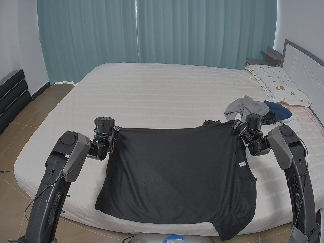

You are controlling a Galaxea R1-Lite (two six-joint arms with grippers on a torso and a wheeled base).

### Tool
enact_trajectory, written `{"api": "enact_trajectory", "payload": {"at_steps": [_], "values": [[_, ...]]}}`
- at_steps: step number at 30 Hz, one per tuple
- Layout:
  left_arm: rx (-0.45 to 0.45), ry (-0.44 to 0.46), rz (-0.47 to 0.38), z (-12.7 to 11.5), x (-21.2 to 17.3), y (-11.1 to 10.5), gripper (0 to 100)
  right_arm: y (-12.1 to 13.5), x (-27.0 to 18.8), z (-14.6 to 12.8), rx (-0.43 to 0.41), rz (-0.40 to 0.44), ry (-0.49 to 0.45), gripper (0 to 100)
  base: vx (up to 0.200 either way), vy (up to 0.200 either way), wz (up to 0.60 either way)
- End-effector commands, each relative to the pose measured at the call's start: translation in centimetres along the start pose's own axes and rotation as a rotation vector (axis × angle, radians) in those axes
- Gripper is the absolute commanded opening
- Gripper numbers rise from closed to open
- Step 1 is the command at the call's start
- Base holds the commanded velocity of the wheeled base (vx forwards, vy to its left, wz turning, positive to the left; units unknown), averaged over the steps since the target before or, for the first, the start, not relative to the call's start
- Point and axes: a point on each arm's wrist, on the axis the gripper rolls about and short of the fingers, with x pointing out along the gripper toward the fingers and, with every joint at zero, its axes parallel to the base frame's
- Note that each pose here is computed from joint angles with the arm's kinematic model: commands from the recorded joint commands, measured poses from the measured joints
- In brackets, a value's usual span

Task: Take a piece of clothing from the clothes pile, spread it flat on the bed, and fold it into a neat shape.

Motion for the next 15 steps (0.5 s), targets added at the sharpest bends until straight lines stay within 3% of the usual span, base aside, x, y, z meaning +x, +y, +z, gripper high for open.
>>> {"api": "enact_trajectory", "payload": {"at_steps": [1, 8, 15], "values": [[-0.009, -0.029, -0.018, 0.3, 0.0, -0.3, 0, 0.5, 0.9, 2.1, 0.014, 0.022, -0.112, 0, 0.000, 0.000, 0.00], [-0.017, -0.049, -0.045, 0.4, 0.0, -0.5, 0, 0.9, 1.1, 1.1, 0.006, 0.030, -0.105, 0, 0.000, 0.000, 0.00], [0.000, -0.019, -0.020, -0.2, 0.1, 0.0, 0, -0.8, 1.5, -1.1, -0.023, 0.000, -0.060, 0, 0.000, 0.000, 0.00]]}}
